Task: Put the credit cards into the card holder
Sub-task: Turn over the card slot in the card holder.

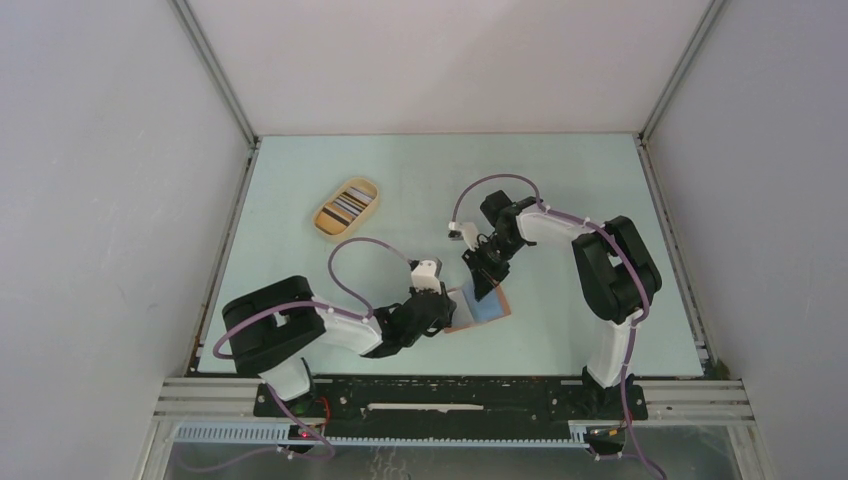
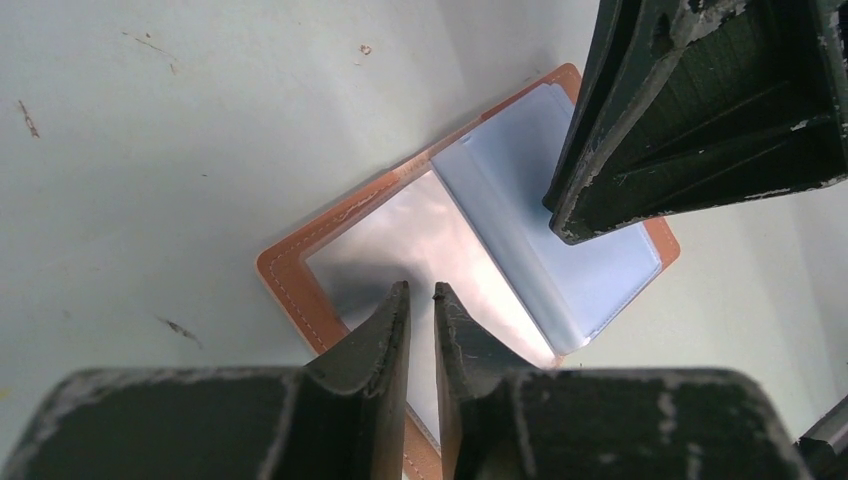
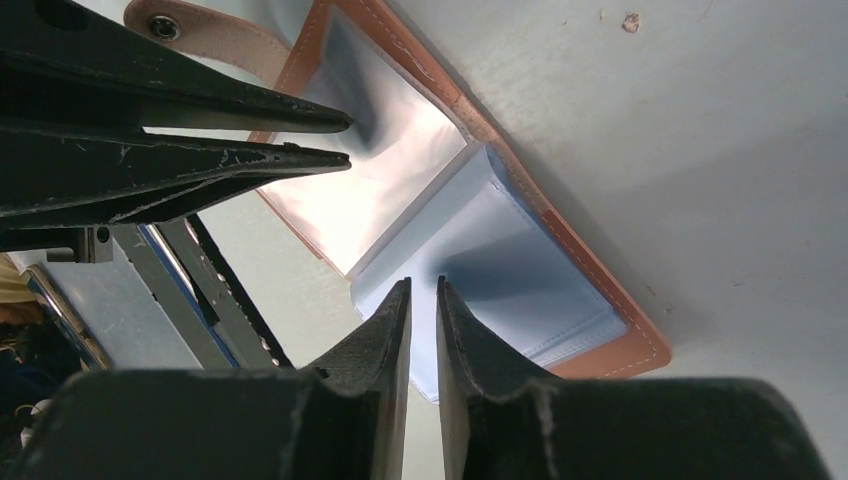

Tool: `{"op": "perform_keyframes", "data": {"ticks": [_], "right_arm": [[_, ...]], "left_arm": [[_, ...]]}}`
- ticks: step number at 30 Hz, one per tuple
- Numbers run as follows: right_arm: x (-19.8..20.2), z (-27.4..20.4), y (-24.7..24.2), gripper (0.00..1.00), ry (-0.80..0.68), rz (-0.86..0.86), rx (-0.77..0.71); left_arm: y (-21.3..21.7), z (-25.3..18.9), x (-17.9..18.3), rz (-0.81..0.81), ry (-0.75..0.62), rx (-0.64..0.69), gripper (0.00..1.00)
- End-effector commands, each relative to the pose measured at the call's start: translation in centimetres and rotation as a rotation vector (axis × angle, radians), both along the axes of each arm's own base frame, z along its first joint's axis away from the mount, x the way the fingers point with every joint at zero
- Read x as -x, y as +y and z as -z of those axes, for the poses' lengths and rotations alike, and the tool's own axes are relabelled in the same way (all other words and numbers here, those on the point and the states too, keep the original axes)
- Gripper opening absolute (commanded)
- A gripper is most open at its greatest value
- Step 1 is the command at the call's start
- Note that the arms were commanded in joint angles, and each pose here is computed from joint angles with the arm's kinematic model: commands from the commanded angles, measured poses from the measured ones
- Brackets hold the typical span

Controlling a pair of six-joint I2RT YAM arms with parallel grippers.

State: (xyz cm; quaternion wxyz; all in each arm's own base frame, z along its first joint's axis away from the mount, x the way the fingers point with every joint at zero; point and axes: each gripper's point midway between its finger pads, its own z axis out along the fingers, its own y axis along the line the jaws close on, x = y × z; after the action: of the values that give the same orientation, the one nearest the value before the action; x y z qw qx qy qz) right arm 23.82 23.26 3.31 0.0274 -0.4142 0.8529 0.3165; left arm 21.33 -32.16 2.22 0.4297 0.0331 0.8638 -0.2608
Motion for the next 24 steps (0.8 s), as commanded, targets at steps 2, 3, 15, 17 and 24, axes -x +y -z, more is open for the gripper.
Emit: {"op": "perform_keyframes", "data": {"ticks": [2,3,15,17,24], "right_arm": [[-0.5,-0.1,-0.1,0.23,-0.001,0.020,0.010],[-0.5,-0.2,-0.1,0.23,-0.001,0.020,0.004],[0.1,-4.7,1.0,0.23,-0.024,-0.017,-0.171],[0.0,-5.1,0.8,0.23,-0.026,-0.013,-0.184],[-0.1,-6.4,0.4,0.24,-0.034,-0.008,-0.228]], "left_arm": [[-1.0,-0.4,-0.3,0.035,0.003,0.006,0.20],[-1.0,-0.4,-0.4,0.035,0.004,0.006,0.20],[-2.2,-1.9,-0.2,0.115,-0.010,0.039,0.22],[-2.4,-2.2,-0.2,0.127,-0.014,0.047,0.23],[-3.3,-3.3,0.1,0.174,-0.022,0.083,0.25]]}}
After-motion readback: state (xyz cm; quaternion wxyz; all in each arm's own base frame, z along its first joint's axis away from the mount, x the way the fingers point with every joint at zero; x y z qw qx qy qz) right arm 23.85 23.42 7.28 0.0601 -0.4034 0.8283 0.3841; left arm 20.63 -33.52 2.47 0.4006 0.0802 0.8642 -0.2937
